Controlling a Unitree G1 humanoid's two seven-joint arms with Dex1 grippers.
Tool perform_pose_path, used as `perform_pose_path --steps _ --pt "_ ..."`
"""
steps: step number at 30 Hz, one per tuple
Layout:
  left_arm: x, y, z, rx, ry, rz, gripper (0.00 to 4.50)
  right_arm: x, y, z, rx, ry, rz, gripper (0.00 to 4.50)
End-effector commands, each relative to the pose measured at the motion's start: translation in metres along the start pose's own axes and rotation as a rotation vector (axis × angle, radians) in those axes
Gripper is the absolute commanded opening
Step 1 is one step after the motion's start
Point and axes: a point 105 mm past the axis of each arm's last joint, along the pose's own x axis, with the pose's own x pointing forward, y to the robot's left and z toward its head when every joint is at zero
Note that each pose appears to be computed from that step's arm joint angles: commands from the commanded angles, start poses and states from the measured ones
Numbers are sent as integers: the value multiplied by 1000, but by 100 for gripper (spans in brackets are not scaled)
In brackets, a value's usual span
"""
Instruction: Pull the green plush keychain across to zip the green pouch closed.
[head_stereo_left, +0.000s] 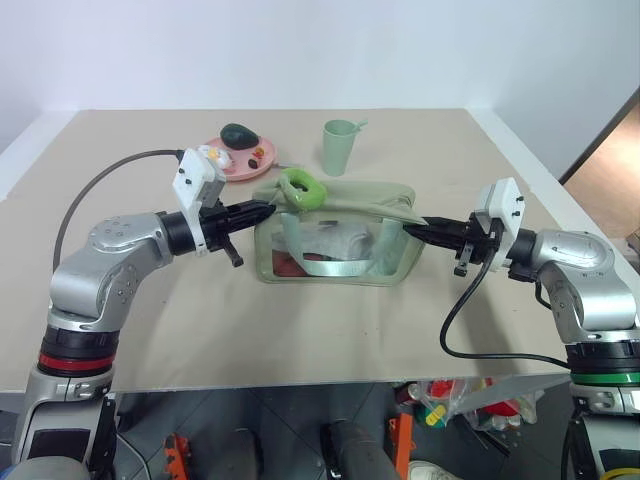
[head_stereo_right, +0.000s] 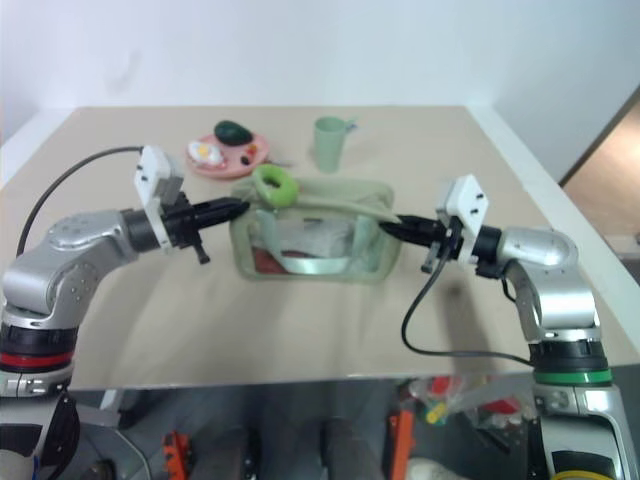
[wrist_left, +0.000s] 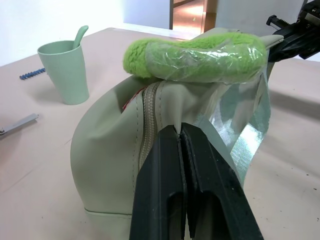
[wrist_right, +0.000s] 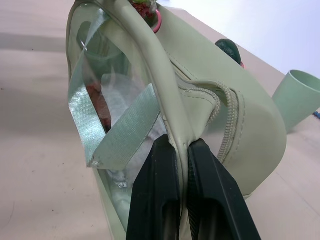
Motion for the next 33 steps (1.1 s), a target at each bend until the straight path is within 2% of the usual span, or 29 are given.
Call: perform_pose_path --steps 1,2,4,7,8,10,15,19,23,27,31,33 --pt "-1 4 12 54 -29 25 3 -7 -3 10 -12 -6 -5 0" --pt "0 4 11 52 -31 22 3 -7 -2 9 12 -3 5 0" --pt "1 2 10 55 -28 15 0 -7 3 14 58 -6 40 72" --pt "3 1 11 57 -27 8 0 -6 3 20 -13 11 42 164" --pt "3 0 11 58 -27 7 0 -6 4 21 -25 21 48 214" --pt "4 0 12 59 -25 6 0 -7 6 27 -25 37 73 281" --pt "6 -4 12 56 -21 -11 0 1 6 60 -111 10 92 448" --pt "8 -7 12 49 -21 -22 0 32 14 94 -216 -89 111 448" --pt "10 -9 11 45 -17 -30 0 67 20 108 -238 -171 109 448" --pt "12 -12 10 46 -16 -37 0 96 26 109 -249 -199 129 448" --pt "14 -13 10 47 -20 -37 0 108 24 101 -236 -191 134 448" --pt "15 -14 10 46 -20 -36 0 110 22 96 -229 -178 128 390"
